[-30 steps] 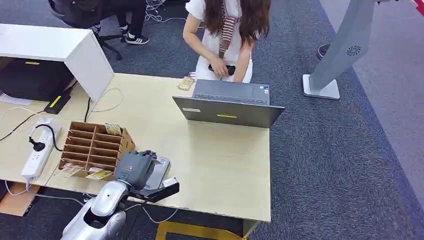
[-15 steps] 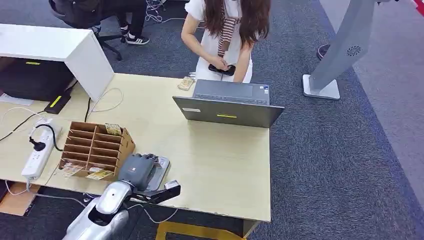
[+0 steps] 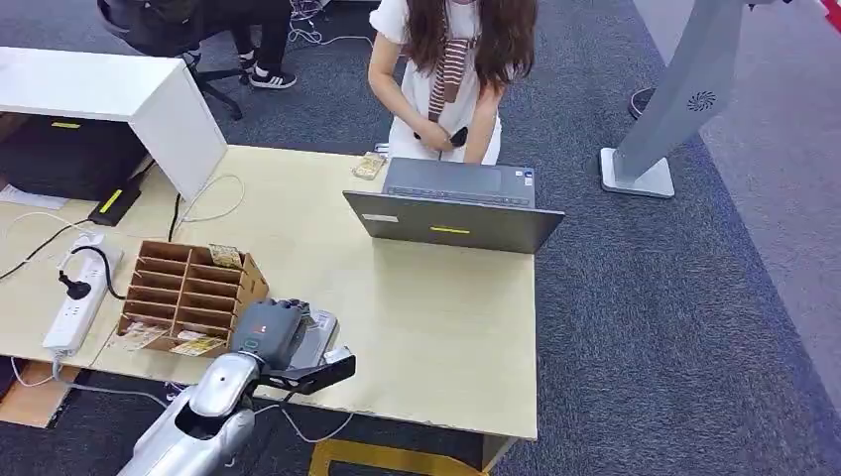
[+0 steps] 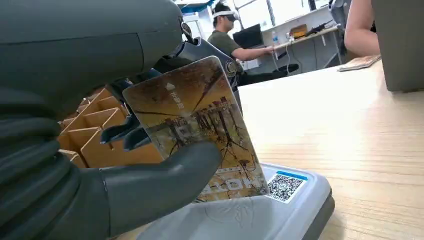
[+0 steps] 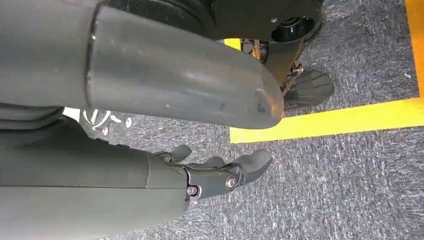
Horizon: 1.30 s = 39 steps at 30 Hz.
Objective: Pass the card to the sensor for recognition and then transmit it.
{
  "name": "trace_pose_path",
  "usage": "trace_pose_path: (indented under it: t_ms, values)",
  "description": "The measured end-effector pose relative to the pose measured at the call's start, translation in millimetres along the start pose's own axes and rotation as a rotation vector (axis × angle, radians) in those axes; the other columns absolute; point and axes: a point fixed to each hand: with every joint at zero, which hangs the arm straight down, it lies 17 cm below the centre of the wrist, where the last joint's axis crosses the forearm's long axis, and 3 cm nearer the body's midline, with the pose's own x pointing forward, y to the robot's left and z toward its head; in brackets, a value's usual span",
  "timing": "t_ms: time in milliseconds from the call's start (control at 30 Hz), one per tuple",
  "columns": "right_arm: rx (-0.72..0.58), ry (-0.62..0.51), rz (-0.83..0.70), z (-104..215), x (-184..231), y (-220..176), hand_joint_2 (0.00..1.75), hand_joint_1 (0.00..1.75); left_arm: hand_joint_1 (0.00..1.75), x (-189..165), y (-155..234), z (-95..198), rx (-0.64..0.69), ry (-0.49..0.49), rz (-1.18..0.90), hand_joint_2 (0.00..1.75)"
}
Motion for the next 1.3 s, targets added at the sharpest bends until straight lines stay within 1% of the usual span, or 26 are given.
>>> trace_pose_path:
  t_ms: [100,167,267,333,367,467,533,667,800,1067,1300]
  values:
    - [0.0,0.0,0.0,0,0,0,0.0,0.0,1.75,0,0,0,0.004,0.001,0.0,1.75]
    - [-0.002,0.0,0.003,0,0,-1,0.0,0.0,1.75,0,12,-2,0.061,0.005,-0.014,1.75]
    - [-0.006,-0.001,0.019,0,-1,-1,0.0,0.0,1.75,-4,62,-7,0.274,0.01,-0.018,1.75]
    - [-0.006,-0.002,0.025,0,-1,-1,0.0,0.0,1.75,-10,88,-12,0.353,0.008,-0.025,1.75]
    - [-0.002,-0.004,0.036,0,-1,0,0.0,0.0,1.75,-23,113,-15,0.426,0.008,-0.039,1.75]
    - [0.004,-0.004,0.053,0,-1,1,0.0,0.0,1.75,-44,160,-26,0.53,0.013,-0.062,1.75]
    - [0.009,-0.002,0.058,0,-1,2,0.0,0.0,1.75,-54,184,-34,0.567,0.018,-0.092,1.75]
    - [0.025,-0.004,0.073,1,0,5,0.0,0.0,1.75,-79,214,-62,0.543,0.054,-0.186,1.75]
    - [0.025,0.0,0.082,1,-1,5,0.0,0.0,1.75,-98,230,-75,0.533,0.086,-0.236,1.75]
    - [0.041,0.001,0.09,1,-2,8,0.0,0.0,1.75,-127,240,-84,0.516,0.134,-0.281,1.75]
    - [0.045,0.004,0.108,1,-2,9,0.0,0.0,1.75,-137,248,-91,0.52,0.138,-0.258,1.75]
